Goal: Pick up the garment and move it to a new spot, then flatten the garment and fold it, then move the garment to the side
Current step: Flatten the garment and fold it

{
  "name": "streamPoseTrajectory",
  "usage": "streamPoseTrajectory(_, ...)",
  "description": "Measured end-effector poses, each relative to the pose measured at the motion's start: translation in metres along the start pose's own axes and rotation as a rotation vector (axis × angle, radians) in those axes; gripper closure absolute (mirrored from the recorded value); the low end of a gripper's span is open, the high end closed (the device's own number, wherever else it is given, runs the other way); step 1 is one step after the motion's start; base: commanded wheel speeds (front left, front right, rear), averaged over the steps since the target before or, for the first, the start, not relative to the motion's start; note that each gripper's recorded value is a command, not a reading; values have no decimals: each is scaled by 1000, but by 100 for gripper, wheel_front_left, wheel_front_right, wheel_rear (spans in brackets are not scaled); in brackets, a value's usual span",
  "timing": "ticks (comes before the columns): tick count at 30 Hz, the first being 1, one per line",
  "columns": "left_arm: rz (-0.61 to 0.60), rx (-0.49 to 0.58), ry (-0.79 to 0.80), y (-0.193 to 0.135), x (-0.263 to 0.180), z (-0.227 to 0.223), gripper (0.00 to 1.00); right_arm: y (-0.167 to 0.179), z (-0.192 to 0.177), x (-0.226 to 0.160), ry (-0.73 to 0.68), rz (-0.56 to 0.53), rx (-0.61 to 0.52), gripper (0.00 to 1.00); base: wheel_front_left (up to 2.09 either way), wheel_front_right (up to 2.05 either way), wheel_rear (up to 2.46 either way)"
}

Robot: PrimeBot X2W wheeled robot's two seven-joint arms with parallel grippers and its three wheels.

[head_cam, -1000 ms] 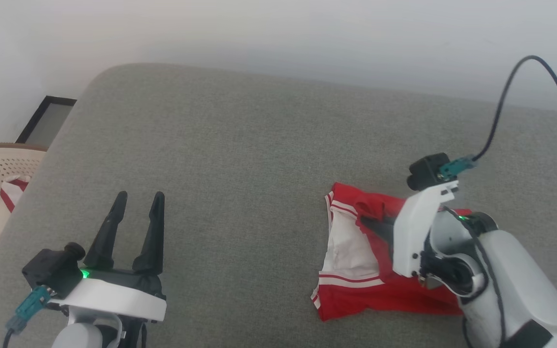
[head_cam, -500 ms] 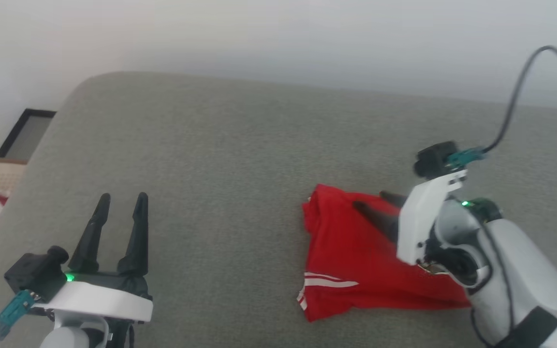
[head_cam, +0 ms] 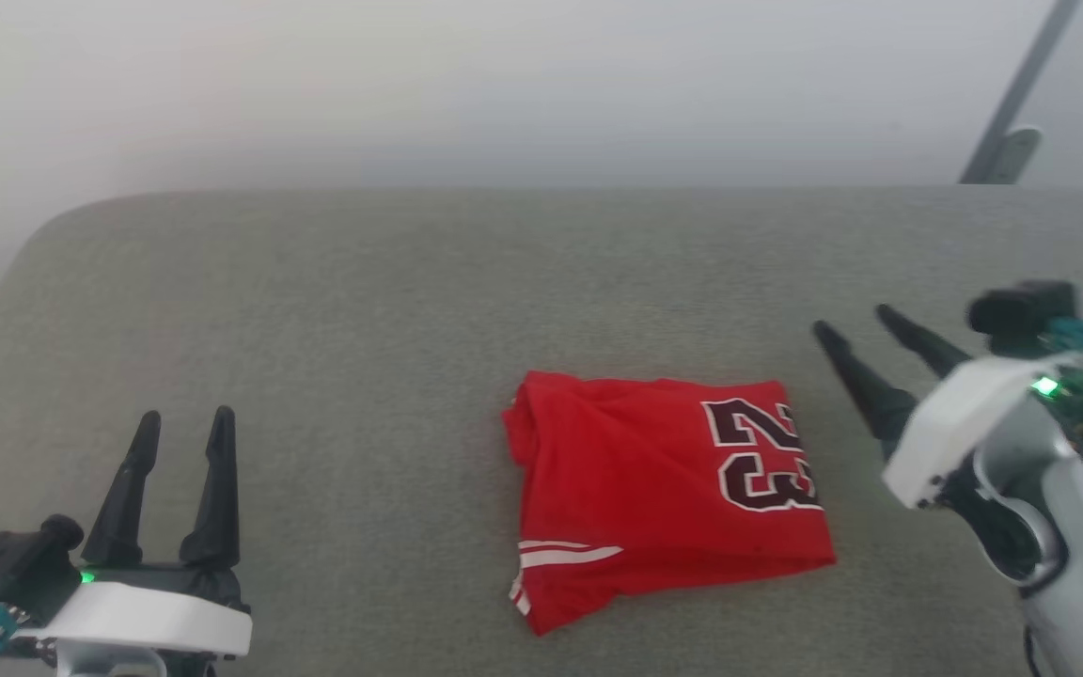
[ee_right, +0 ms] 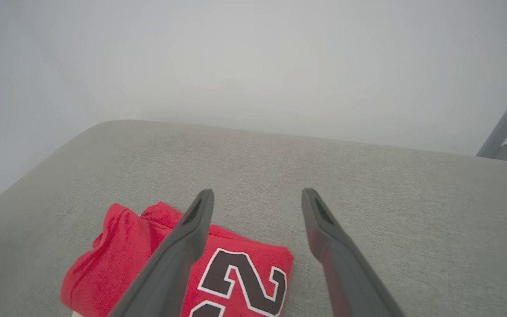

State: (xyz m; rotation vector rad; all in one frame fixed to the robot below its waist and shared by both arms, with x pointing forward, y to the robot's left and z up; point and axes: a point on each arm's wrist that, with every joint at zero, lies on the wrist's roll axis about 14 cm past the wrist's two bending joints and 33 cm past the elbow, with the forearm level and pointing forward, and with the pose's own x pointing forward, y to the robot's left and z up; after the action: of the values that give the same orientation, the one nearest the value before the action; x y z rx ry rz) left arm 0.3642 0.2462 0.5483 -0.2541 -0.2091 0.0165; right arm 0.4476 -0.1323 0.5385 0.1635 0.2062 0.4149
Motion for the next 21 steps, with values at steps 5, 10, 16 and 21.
streamPoseTrajectory(5, -31, -2, 4, -9, 5, -2, 0, -40, 11, -37, -149, -132, -44, 0, 0, 0, 0)
streamPoseTrajectory(10, -49, 0, 1, -13, 8, -1, 0, -58, 8, -59, -201, -204, -90, 0, 0, 0, 0)
streamPoseTrajectory(16, -58, 8, 2, -14, 7, 0, 0, -71, -10, -81, -232, -276, -86, 0, 0, 0, 0)
streamPoseTrajectory(21, -48, 13, 10, -10, 3, -2, 0, -78, -19, -92, -253, -320, -67, 0, 0, 0, 0)
